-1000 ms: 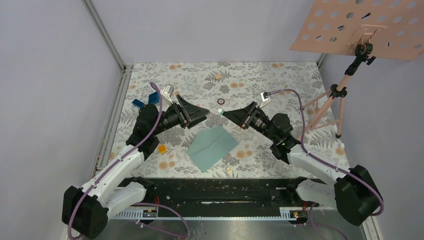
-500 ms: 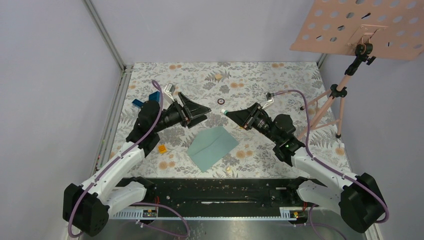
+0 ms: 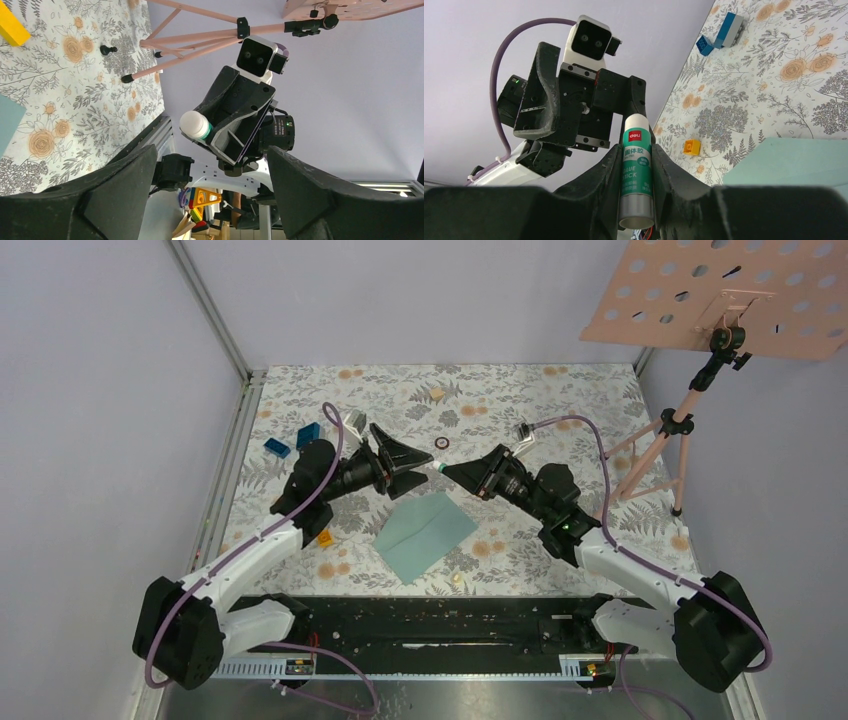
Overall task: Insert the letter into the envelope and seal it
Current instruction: Place the solid glue at the center of the board.
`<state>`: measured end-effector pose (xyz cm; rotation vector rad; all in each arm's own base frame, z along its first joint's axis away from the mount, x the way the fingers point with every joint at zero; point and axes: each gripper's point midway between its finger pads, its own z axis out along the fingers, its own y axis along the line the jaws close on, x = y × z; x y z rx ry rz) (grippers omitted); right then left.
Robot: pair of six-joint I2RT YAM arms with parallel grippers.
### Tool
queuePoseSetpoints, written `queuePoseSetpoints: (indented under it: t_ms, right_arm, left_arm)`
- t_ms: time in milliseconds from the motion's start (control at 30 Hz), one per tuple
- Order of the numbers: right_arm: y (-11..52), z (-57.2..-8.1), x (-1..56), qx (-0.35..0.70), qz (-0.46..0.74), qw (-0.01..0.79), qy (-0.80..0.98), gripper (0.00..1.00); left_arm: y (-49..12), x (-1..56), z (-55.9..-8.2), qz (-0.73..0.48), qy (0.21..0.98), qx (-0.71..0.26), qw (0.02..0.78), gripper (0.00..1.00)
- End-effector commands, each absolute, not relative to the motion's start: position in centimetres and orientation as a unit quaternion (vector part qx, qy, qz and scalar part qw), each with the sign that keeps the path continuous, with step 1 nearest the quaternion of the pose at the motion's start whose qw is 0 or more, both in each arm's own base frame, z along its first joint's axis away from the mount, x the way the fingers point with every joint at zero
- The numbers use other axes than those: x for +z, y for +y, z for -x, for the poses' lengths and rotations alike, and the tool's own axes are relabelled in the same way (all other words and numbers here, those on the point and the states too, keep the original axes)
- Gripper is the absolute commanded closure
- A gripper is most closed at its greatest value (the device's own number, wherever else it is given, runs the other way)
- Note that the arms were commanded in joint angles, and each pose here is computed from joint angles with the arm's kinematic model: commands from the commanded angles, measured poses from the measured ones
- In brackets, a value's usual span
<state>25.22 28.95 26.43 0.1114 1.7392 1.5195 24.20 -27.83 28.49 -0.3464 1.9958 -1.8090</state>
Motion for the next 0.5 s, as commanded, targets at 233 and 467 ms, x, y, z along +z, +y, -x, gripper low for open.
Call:
queuePoseSetpoints:
  t_ms: [233, 467]
  right_arm:
    - [30.2, -24.8, 29.9, 0.627, -0.011, 0.425, 0.652, 1.00]
    - [30.5, -24.6, 30.1, 0.631, -0.008, 0.423, 0.650, 1.00]
  left_arm:
    - [-29.1, 30.1, -24.7, 0.126, 0.692, -0.681, 0.203, 0.22]
    - [-30.1, 29.1, -24.8, 0.128, 0.694, -0.684, 0.184, 0.27]
